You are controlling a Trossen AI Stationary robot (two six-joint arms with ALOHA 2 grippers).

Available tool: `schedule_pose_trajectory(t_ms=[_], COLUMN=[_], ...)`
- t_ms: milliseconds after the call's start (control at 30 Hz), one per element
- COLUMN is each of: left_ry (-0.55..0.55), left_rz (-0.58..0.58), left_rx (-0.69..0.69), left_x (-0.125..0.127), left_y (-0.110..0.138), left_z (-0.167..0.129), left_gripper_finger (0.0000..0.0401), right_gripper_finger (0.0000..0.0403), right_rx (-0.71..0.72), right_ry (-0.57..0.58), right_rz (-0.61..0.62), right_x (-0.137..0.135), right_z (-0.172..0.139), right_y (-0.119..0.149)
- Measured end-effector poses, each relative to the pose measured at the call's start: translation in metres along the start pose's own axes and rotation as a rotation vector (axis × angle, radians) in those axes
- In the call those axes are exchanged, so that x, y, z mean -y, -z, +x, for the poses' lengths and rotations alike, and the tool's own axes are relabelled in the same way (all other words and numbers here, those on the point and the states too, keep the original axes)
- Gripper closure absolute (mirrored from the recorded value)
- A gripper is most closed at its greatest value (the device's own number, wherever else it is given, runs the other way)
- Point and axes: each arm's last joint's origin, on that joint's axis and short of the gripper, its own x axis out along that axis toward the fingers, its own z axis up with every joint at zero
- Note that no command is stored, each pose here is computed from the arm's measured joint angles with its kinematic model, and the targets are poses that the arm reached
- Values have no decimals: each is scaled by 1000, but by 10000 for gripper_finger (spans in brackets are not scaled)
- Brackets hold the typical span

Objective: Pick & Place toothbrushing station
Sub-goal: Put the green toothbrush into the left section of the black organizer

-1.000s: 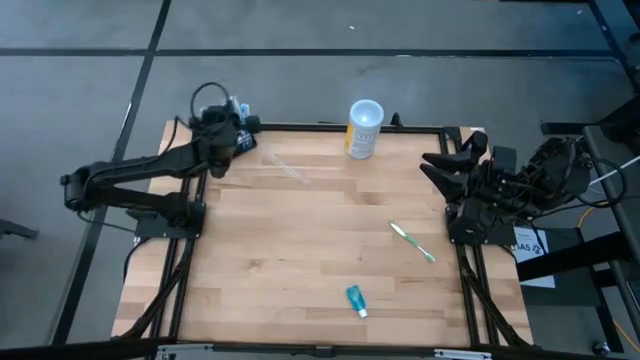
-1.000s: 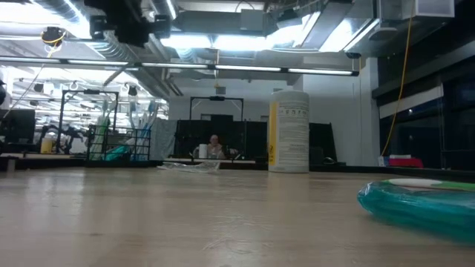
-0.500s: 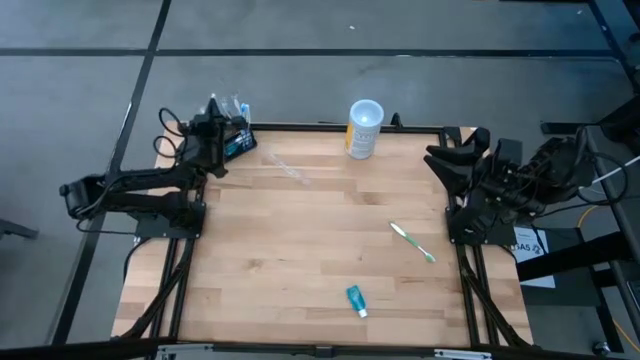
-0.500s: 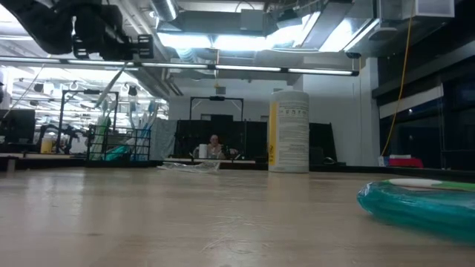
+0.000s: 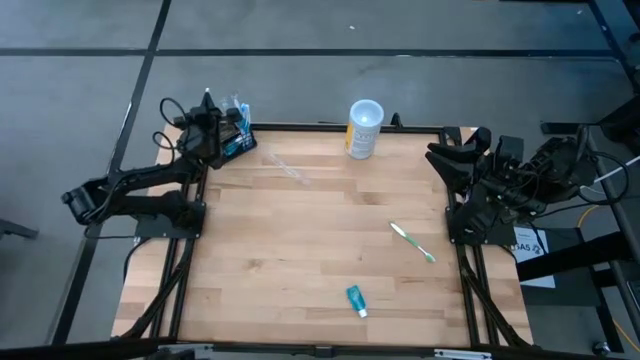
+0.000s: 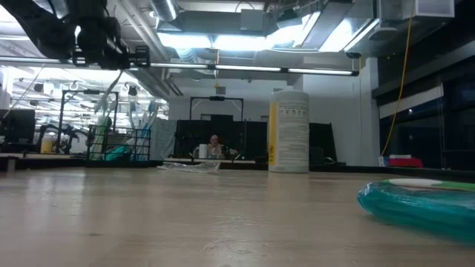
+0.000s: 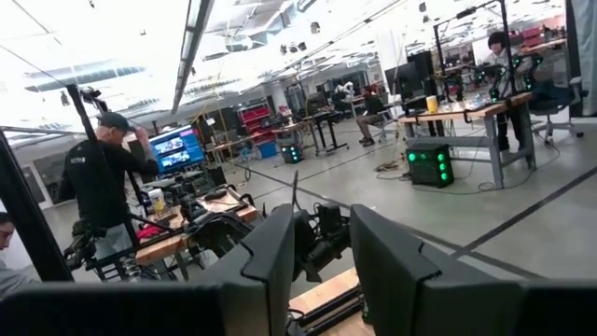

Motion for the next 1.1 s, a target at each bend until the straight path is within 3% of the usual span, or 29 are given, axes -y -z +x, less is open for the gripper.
schedule_pose_trajectory(t_ms=[267, 633, 900, 1100], left_ry=[4, -50, -5, 149], left_rz=[-10, -70, -91, -218], left_rx=[-25, -24, -85, -96], left_x=[5, -14, -27, -42], left_y=[22, 51, 73, 84], left_z=[7, -11, -21, -33], left_gripper_finger=[399, 399, 386, 350], right_gripper_finger=[293, 293, 293, 293], right_rx=[0, -3, -4, -7], right_ry=[3, 29, 28, 24], right_rz=[19, 13, 12, 18], right_x=[0, 1, 1, 1], right_z=[0, 0, 0, 0], right_y=[0, 1, 1, 2])
